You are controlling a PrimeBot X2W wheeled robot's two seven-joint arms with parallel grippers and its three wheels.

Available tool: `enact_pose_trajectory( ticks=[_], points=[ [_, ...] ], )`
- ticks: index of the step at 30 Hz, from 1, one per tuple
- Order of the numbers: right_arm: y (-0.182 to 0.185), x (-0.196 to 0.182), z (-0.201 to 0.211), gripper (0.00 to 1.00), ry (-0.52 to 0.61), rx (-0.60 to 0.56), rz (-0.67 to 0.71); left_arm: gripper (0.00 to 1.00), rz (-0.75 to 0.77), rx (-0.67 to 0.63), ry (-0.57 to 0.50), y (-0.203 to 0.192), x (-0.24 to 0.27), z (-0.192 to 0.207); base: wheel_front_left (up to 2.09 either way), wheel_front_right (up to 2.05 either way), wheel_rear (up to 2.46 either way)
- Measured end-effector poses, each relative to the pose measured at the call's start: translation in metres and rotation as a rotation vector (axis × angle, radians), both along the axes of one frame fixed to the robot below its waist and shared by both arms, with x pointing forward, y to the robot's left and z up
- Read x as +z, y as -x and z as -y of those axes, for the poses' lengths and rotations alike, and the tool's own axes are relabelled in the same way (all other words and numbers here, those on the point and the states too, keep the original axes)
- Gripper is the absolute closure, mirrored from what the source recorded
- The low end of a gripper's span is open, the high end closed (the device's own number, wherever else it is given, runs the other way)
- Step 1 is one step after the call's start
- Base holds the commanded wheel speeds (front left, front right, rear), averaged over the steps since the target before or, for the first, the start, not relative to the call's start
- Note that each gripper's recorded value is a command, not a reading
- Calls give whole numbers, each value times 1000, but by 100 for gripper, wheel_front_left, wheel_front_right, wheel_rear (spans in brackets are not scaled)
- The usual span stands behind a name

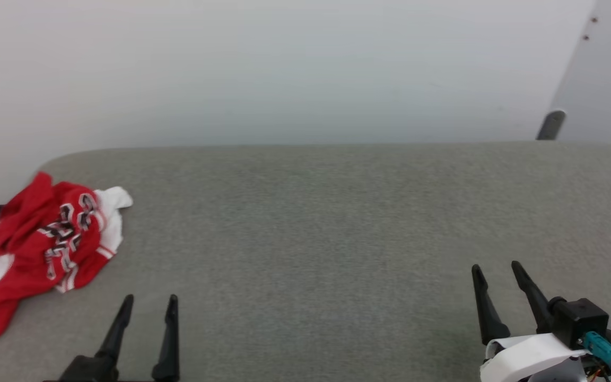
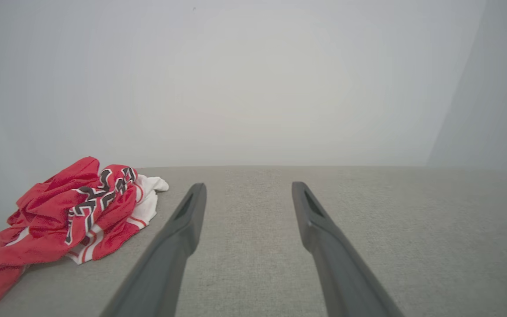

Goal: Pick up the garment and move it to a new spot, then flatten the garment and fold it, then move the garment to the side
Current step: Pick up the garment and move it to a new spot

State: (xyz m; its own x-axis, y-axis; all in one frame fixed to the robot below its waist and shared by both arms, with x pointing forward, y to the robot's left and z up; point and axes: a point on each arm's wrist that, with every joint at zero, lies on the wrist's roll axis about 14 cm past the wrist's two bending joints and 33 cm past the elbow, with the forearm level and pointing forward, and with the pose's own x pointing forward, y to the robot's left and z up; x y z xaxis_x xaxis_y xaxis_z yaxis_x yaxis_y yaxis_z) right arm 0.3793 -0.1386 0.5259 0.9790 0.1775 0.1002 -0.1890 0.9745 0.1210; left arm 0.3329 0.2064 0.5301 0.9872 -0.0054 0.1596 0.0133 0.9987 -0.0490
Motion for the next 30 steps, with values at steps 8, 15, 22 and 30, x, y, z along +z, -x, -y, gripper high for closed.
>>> enact_pose_trajectory(
  ticks=[8,15,22,30],
  points=[
    [-4,-1,-45,0,6,130,-9,0,10,136,-9,27,2,-44,0,0,0],
    [-6,2,-93,0,10,267,-4,0,16,272,-20,62,6,-85,0,0,0],
    [-1,5,-138,0,6,396,0,0,38,407,-4,100,12,-116,0,0,0],
    [1,12,-175,0,15,498,16,0,62,516,31,132,13,-135,0,0,0]
  ],
)
